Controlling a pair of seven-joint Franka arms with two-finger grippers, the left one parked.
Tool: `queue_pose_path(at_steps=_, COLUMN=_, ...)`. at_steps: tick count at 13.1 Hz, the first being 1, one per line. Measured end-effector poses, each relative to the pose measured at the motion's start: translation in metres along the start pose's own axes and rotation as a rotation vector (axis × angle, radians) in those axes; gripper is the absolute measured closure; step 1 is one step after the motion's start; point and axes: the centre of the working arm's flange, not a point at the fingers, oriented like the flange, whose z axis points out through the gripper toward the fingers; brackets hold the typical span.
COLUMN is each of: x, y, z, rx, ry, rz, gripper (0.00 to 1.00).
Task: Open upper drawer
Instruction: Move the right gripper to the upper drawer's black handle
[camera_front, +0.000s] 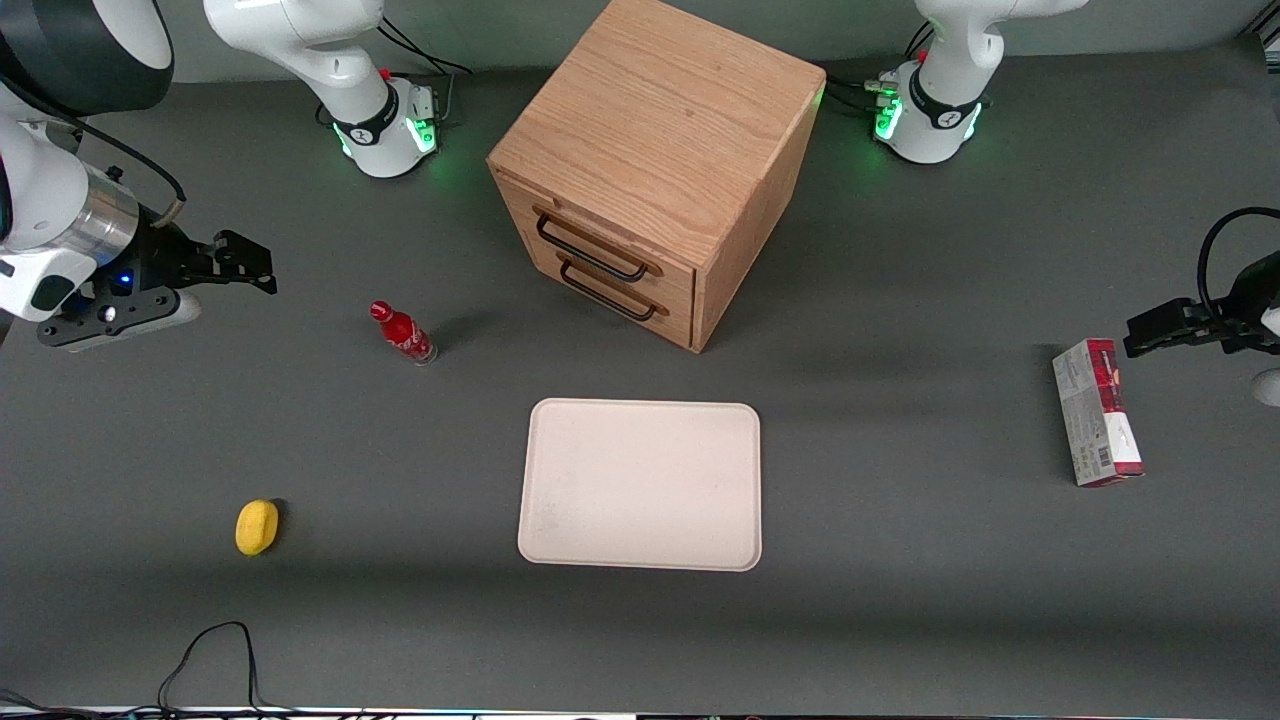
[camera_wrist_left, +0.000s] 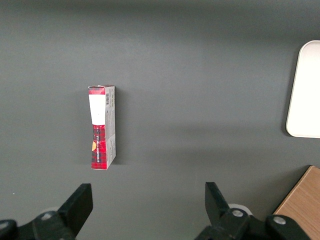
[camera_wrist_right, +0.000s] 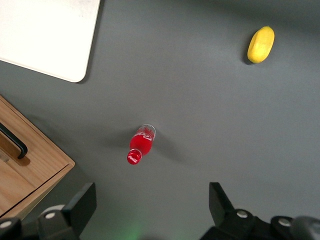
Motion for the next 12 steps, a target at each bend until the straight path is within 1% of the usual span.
queue_pose_path(at_steps=3, x=0.007, y=-0.005, z=0.002, rx=0.005, ry=0.000, rz=-0.010, gripper=0.00)
queue_pose_path(at_steps=6, x=0.021, y=-0.033, z=0.005, rx=0.016, ry=-0.001, rz=-0.080, gripper=0.00)
queue_pose_path(at_steps=8, x=0.030, y=-0.060, z=0.010, rx=0.045, ry=-0.004, rz=-0.199, gripper=0.00)
queue_pose_path(at_steps=9, x=0.041, y=-0.081, z=0.017, rx=0.057, ry=-0.008, rz=-0.280, gripper=0.00)
queue_pose_path(at_steps=10, x=0.054, y=-0.105, z=0.024, rx=0.057, ry=-0.012, rz=-0.355, gripper=0.00)
queue_pose_path(at_steps=12, x=0.077, y=-0.167, z=0.037, rx=0.029, ry=-0.018, rz=-0.484, gripper=0.00)
